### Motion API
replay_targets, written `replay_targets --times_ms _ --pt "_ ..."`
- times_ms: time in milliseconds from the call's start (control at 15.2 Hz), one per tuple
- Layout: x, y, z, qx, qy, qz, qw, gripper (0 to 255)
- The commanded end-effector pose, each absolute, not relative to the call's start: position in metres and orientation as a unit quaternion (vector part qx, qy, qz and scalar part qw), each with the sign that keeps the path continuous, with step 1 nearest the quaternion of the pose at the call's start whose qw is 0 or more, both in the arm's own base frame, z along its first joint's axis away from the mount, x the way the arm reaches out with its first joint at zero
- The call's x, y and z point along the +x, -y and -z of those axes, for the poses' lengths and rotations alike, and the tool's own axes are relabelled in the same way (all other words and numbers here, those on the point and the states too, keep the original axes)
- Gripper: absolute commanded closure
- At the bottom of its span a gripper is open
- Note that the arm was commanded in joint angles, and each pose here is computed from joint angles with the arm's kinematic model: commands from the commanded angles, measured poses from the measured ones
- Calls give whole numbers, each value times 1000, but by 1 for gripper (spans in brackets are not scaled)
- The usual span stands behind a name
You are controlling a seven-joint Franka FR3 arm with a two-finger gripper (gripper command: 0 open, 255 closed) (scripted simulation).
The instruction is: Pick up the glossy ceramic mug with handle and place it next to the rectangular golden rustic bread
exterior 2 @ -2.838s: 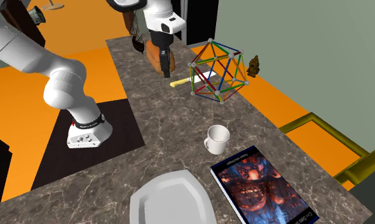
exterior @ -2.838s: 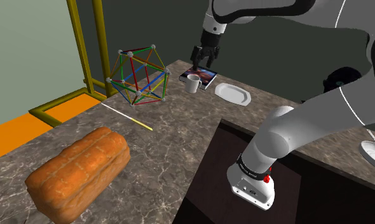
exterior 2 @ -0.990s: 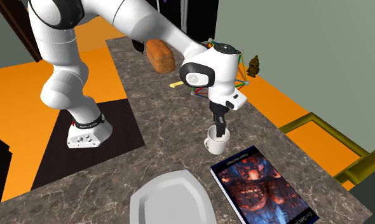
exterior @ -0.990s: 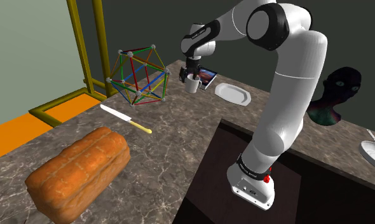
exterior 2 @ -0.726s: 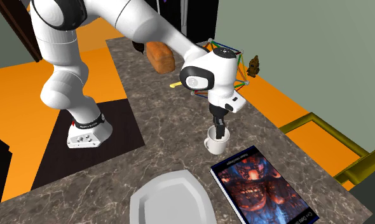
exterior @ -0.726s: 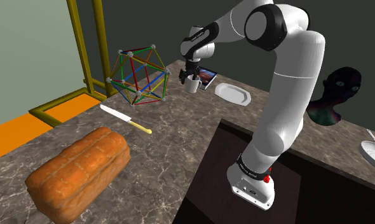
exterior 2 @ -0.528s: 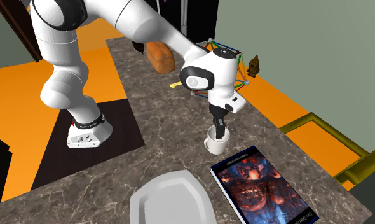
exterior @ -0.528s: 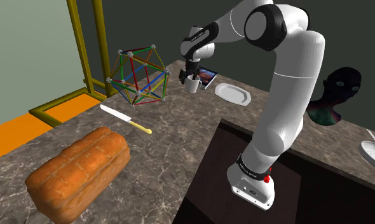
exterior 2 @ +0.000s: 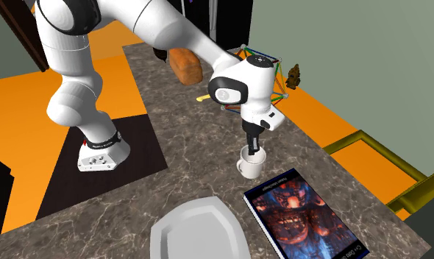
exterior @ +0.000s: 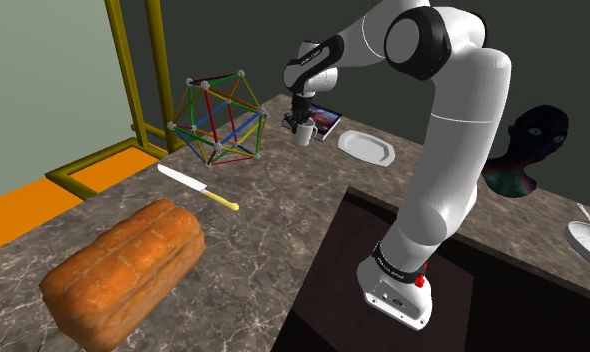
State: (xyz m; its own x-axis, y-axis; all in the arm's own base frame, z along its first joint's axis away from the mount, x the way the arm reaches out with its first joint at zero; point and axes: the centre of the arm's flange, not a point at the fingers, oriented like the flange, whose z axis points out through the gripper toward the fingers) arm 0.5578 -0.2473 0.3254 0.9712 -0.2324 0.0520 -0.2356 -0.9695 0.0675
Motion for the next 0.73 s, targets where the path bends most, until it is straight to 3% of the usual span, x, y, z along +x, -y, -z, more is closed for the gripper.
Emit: replay_targets --times_ms 0,660 --pt "558 247 -325 992 118 -22 37 255" --pt "558 247 -362 992 118 -22 37 255"
